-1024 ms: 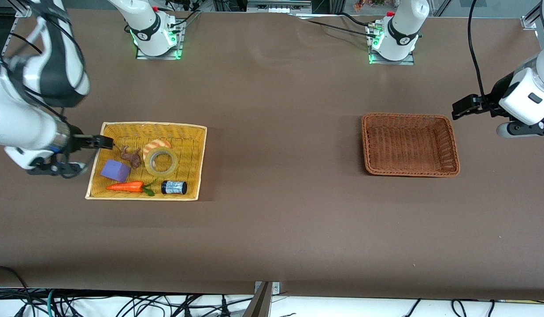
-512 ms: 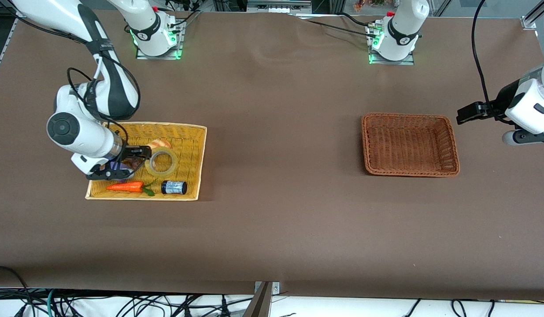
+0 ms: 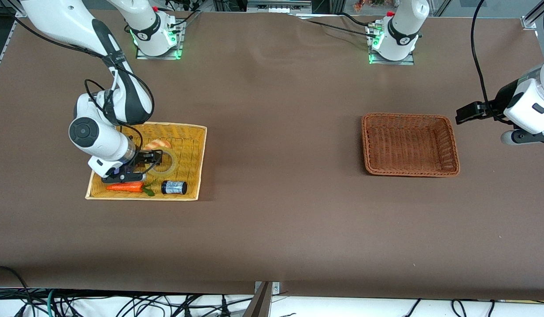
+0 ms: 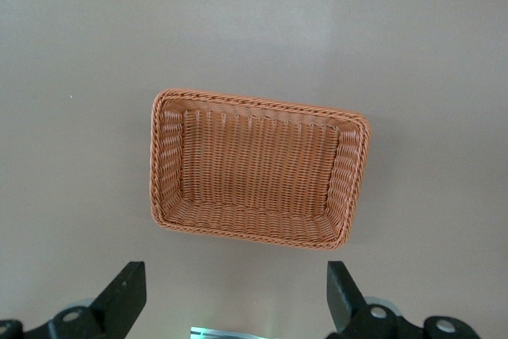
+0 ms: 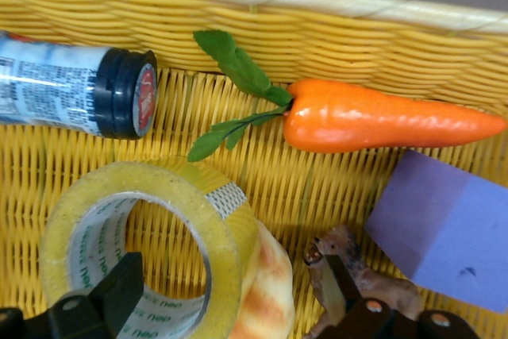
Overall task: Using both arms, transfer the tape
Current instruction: 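Close the right gripper on the tape roll's rim and lift it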
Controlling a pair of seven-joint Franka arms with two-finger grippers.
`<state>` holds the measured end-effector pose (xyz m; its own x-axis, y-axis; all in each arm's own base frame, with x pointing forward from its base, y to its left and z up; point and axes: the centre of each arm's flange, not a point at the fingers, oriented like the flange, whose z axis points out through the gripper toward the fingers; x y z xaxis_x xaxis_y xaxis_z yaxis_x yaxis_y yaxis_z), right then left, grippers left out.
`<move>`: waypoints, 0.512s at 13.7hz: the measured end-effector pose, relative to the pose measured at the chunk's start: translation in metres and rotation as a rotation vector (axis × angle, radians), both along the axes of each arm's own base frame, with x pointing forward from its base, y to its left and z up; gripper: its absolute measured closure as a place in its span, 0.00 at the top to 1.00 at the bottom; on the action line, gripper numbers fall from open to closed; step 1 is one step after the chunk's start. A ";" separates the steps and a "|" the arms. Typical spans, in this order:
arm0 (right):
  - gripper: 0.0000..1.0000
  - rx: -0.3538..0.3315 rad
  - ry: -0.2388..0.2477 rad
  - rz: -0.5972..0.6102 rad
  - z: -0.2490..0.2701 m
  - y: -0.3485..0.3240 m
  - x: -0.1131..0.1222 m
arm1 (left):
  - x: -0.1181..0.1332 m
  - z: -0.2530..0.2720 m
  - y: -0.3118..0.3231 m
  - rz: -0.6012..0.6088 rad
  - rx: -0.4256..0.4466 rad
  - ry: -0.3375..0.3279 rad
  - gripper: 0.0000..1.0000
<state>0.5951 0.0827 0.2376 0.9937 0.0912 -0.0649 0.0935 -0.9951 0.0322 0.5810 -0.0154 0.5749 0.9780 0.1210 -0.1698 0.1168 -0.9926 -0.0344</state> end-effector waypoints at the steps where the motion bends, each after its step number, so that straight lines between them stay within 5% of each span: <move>1: 1.00 0.002 -0.006 0.001 -0.004 0.000 -0.001 | 0.000 0.000 0.000 0.000 0.000 0.000 1.00; 4: 1.00 0.003 -0.023 0.007 -0.013 0.000 -0.007 | 0.000 0.000 -0.001 -0.001 0.000 0.000 1.00; 7: 0.86 0.000 -0.022 0.041 -0.015 -0.001 -0.009 | 0.000 0.000 -0.001 -0.001 0.000 0.000 1.00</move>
